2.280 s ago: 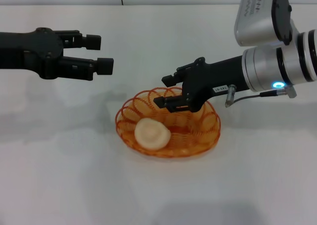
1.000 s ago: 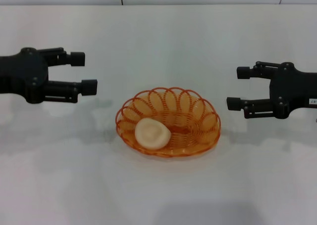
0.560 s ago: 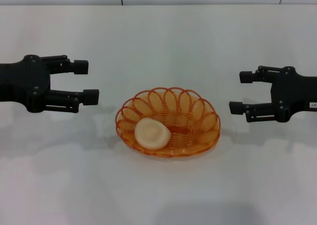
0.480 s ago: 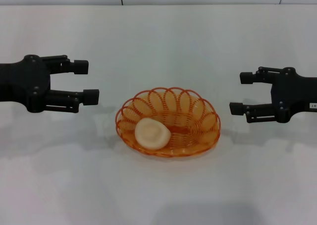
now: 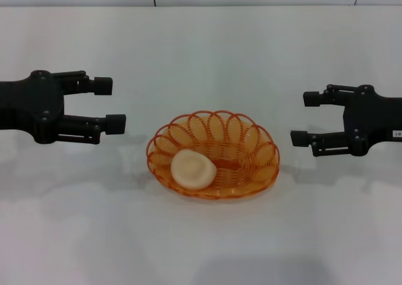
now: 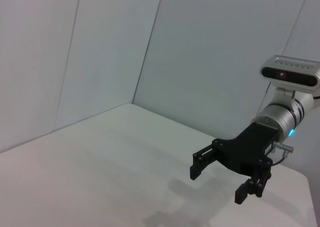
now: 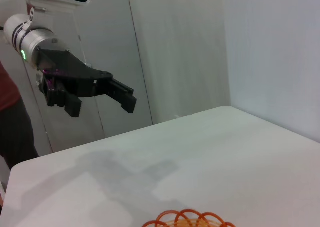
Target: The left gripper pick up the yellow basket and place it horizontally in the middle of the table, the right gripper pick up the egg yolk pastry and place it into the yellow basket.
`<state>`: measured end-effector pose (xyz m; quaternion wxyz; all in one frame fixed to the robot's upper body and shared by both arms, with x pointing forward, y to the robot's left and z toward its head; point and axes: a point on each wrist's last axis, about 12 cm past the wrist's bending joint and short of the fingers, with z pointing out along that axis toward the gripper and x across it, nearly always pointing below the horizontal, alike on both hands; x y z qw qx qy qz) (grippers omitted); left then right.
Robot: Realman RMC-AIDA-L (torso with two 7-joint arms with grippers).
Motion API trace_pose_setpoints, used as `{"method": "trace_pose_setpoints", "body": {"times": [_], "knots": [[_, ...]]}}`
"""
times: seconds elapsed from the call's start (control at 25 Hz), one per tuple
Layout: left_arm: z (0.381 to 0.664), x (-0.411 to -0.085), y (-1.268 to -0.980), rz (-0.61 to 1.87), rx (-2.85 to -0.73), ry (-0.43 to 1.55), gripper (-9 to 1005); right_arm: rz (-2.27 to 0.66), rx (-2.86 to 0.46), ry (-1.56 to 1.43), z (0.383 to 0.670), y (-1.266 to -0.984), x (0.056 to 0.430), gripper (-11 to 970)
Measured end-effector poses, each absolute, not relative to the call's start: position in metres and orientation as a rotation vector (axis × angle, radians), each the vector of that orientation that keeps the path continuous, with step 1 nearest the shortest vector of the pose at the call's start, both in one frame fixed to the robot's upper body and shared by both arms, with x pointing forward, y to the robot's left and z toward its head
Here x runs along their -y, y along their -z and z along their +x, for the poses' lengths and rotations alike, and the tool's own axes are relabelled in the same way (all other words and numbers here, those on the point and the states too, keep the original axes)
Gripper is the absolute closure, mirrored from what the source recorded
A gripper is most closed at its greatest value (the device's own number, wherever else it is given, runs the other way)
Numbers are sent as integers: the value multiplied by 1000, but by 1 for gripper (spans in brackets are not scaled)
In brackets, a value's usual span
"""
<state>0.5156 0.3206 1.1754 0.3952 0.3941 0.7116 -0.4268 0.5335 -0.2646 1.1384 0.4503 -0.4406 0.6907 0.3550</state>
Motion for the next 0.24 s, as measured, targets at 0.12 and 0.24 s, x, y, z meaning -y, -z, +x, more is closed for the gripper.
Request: {"method": "trace_pose_setpoints", "body": {"times": [0.12,0.24], "knots": [[516,-320,-1175,999,-1803,1083,104,-1092,-1706,-879,533,-1139,264,113],[516,-320,-1175,1000,-1803,1084,104,-1097,-1703,-883,533,-1139,264,113]]}}
